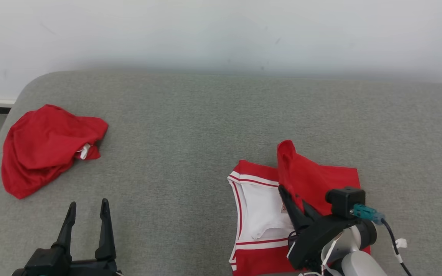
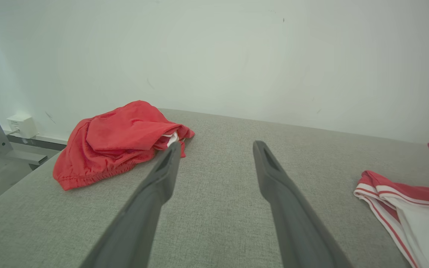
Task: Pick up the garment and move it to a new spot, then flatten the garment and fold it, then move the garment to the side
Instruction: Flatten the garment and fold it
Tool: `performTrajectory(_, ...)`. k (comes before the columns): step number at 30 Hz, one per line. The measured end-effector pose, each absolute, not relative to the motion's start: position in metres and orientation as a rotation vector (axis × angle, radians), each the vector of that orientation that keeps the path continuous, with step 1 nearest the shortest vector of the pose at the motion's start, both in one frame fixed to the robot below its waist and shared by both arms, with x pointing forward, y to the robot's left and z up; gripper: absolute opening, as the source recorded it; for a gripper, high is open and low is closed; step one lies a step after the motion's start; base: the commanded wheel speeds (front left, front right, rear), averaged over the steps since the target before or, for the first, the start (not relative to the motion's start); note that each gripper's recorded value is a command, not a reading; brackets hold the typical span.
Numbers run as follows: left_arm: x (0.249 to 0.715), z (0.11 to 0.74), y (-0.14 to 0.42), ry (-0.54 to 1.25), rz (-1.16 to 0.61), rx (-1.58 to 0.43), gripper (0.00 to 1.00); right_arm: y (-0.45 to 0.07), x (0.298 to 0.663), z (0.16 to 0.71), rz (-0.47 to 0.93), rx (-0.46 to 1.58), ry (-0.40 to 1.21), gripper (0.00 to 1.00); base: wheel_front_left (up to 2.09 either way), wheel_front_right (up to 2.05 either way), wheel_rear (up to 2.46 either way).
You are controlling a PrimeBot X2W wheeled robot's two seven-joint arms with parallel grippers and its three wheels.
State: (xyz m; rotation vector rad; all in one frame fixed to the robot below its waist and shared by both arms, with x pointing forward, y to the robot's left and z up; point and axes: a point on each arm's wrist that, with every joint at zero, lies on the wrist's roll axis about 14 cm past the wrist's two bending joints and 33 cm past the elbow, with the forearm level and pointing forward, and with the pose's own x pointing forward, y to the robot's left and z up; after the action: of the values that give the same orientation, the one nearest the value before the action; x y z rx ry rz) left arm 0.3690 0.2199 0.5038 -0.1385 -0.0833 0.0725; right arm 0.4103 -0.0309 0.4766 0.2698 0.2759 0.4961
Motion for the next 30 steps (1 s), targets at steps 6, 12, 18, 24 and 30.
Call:
performTrajectory(6,0.365,0.502,0.226,-0.078,0.09,-0.135,1.0,-0.008,0.408,0.469,0.552,0.281,0.298,0.0,0.0,0.0,0.0)
performTrajectory(12,0.366,0.501,0.227,-0.073,0.092,-0.134,1.0,0.006,0.403,0.459,0.585,0.315,0.328,0.0,0.0,0.0,0.0)
performTrajectory(18,0.368,0.499,0.224,-0.066,0.083,-0.137,1.0,0.001,0.409,0.465,0.567,0.314,0.277,1.0,0.0,0.0,0.0)
performTrajectory(24,0.37,0.501,0.219,-0.071,0.066,-0.136,1.0,-0.028,0.428,0.495,0.484,0.293,0.126,1.0,0.0,0.0,0.0)
performTrajectory(30,0.369,0.502,0.212,-0.074,0.044,-0.136,1.0,-0.08,0.436,0.517,0.363,0.255,0.002,1.0,0.0,0.0,0.0)
